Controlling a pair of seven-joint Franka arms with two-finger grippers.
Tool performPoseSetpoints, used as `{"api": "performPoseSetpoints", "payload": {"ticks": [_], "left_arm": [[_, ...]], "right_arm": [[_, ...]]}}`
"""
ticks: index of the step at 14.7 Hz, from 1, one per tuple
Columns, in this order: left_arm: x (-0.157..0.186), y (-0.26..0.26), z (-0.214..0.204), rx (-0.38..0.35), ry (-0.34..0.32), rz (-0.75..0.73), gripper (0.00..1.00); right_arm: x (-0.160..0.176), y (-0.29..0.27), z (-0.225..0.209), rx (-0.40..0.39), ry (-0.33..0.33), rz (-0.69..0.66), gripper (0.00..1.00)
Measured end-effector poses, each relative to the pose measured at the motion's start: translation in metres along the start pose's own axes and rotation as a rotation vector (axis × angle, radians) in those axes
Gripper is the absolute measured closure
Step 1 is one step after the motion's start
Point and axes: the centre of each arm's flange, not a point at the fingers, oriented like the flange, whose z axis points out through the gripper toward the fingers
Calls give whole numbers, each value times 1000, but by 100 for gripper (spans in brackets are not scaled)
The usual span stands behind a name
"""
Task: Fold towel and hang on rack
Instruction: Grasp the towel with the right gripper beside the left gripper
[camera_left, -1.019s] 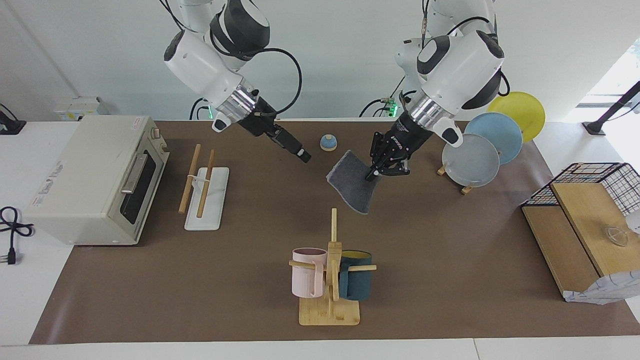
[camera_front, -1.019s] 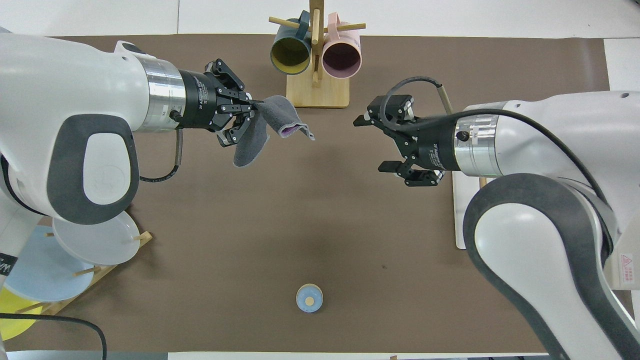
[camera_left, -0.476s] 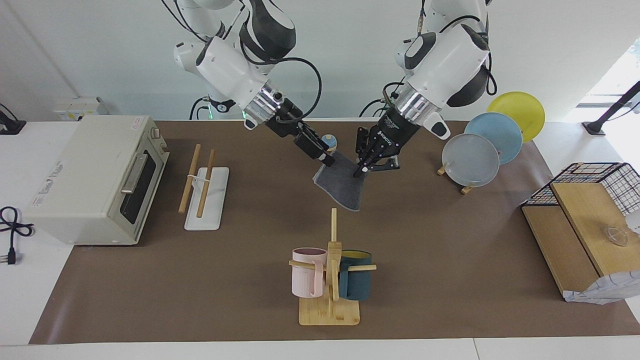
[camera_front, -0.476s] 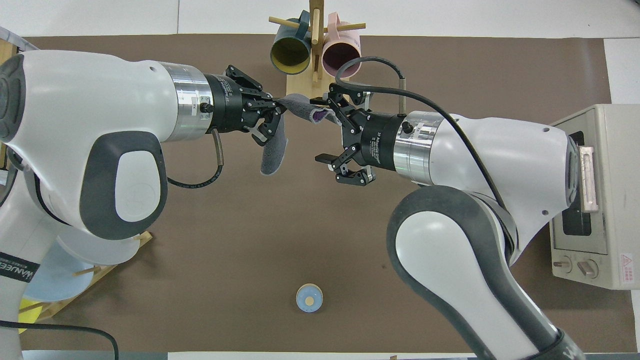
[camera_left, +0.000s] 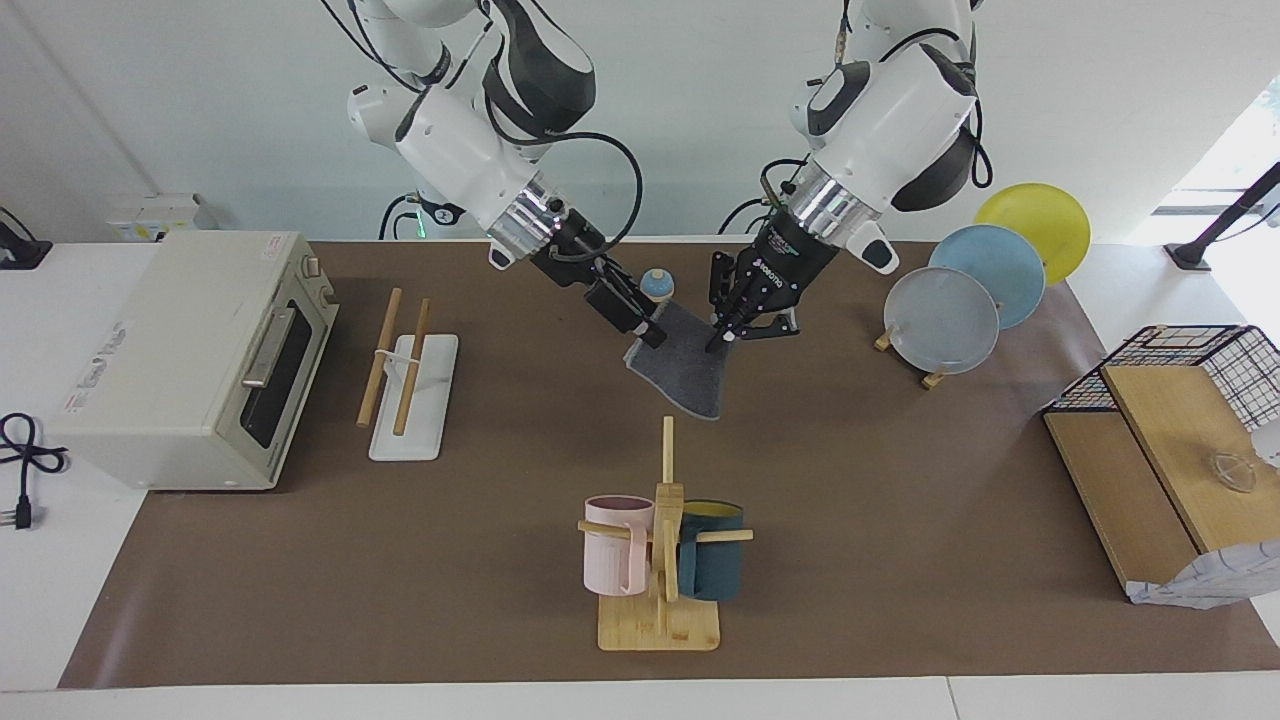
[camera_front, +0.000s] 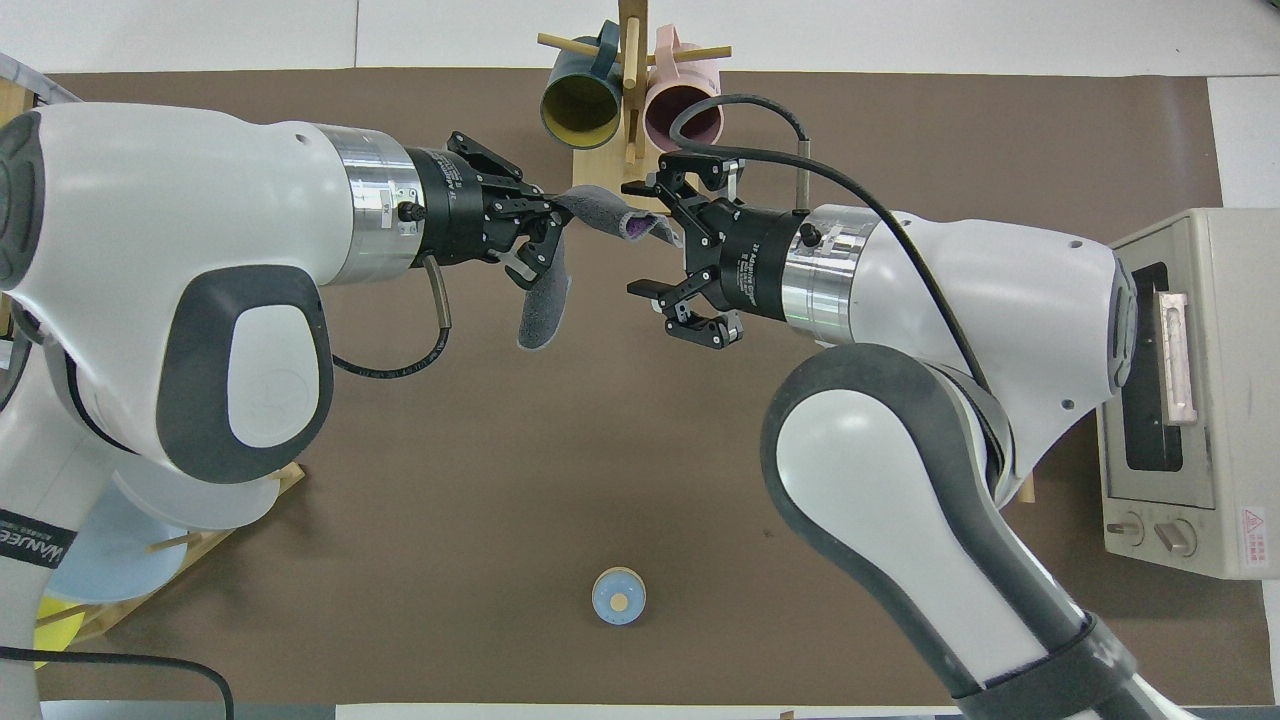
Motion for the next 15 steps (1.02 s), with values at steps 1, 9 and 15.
{"api": "performPoseSetpoints", "payload": {"ticks": [1, 9, 15], "left_arm": [[0, 0, 0, 0, 0, -1, 97], [2, -7, 4, 6, 10, 1, 97], [5, -10, 4, 5, 17, 2, 92]], "right_arm": [[-1, 0, 1, 0, -1, -7, 29], [-12, 3, 13, 2, -5, -41, 98], [-12, 3, 13, 2, -5, -105, 98]]}}
